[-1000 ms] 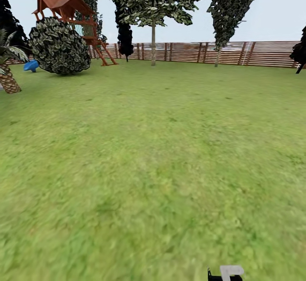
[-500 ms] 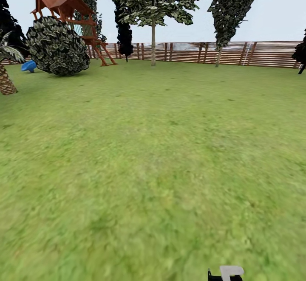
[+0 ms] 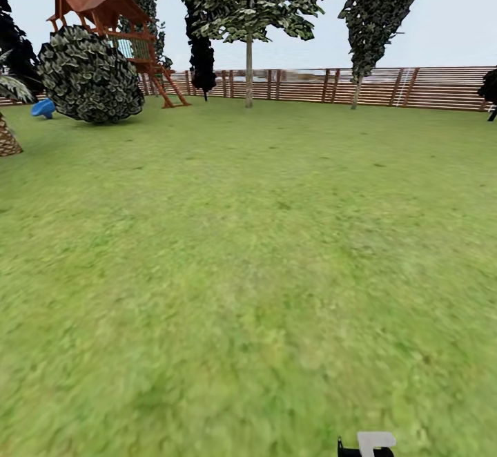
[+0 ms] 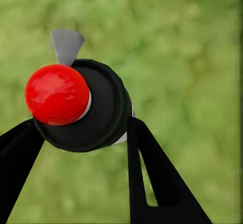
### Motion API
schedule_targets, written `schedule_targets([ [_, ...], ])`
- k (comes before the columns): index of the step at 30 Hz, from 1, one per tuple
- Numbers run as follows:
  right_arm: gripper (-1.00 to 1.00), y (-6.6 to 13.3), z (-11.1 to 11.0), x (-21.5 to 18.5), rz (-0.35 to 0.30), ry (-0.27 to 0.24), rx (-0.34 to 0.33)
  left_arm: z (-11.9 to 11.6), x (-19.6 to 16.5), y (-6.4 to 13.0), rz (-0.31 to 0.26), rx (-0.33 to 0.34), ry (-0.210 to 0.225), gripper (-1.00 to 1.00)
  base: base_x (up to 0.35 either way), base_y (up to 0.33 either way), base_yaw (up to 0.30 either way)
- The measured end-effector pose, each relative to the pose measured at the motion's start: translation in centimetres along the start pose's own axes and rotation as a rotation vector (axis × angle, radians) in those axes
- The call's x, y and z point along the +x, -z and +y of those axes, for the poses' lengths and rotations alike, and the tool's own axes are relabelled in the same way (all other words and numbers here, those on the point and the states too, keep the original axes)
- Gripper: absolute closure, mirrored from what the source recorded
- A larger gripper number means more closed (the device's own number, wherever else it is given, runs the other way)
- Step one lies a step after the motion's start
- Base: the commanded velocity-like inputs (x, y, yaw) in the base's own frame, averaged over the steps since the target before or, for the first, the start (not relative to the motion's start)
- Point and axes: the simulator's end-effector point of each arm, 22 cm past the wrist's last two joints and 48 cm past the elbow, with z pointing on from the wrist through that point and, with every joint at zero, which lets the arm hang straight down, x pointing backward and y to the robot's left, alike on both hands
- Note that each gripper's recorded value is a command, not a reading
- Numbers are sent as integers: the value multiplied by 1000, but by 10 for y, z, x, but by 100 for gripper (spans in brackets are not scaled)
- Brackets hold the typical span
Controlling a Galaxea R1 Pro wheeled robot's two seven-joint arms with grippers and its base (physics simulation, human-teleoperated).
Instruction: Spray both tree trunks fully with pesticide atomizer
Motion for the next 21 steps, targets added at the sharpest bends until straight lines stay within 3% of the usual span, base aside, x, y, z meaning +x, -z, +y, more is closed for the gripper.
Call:
schedule_targets([
  [21, -100, 0, 0, 0, 0, 0, 0, -2, 1, 0, 1, 2, 1, 100, 309, 0, 0],
])
